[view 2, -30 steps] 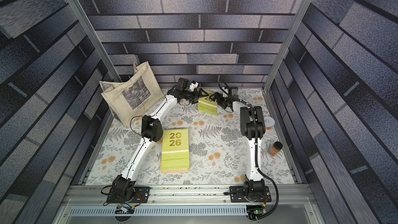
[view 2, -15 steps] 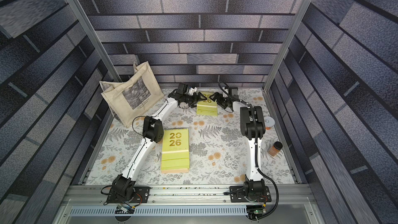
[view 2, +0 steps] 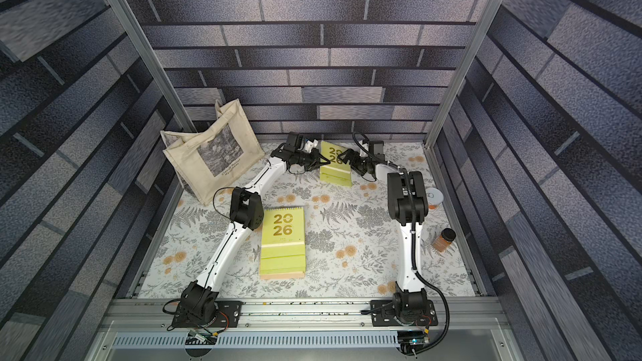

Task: Stack the calendars
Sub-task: Pick up the calendar at the center of the board.

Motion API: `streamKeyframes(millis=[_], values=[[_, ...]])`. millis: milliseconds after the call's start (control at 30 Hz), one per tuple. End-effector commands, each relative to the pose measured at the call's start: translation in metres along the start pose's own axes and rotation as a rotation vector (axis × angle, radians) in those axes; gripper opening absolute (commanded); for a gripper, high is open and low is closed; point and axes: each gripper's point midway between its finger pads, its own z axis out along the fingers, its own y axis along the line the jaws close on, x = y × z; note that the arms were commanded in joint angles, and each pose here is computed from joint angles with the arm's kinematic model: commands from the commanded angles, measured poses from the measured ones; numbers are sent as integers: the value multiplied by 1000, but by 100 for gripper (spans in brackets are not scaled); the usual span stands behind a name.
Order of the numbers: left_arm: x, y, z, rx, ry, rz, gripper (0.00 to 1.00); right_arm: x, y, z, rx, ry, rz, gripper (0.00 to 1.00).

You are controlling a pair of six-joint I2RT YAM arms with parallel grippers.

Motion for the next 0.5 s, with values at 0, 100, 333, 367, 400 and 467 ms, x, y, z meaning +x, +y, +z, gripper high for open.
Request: streamKeyframes(millis=[0, 100, 333, 367, 400, 467], values=[[-3, -13, -6, 4, -10, 51, 0, 68, -45, 10, 108, 178, 171, 94], [-8, -29, -16, 40, -12, 80, 0, 59, -33, 3, 79, 153, 135, 94], [-18, -104, -78, 90, -33, 252, 0, 34, 12, -38, -26, 80, 31, 93], [-16, -114, -88, 83, -34, 288, 0, 32, 22, -46, -42, 72, 8, 93], [-13, -127, -100, 73, -36, 333, 0, 31, 32, -55, -56, 62, -19, 93], [-6, -149, -122, 54, -36, 402, 0, 29, 48, -72, -61, 43, -56, 93]])
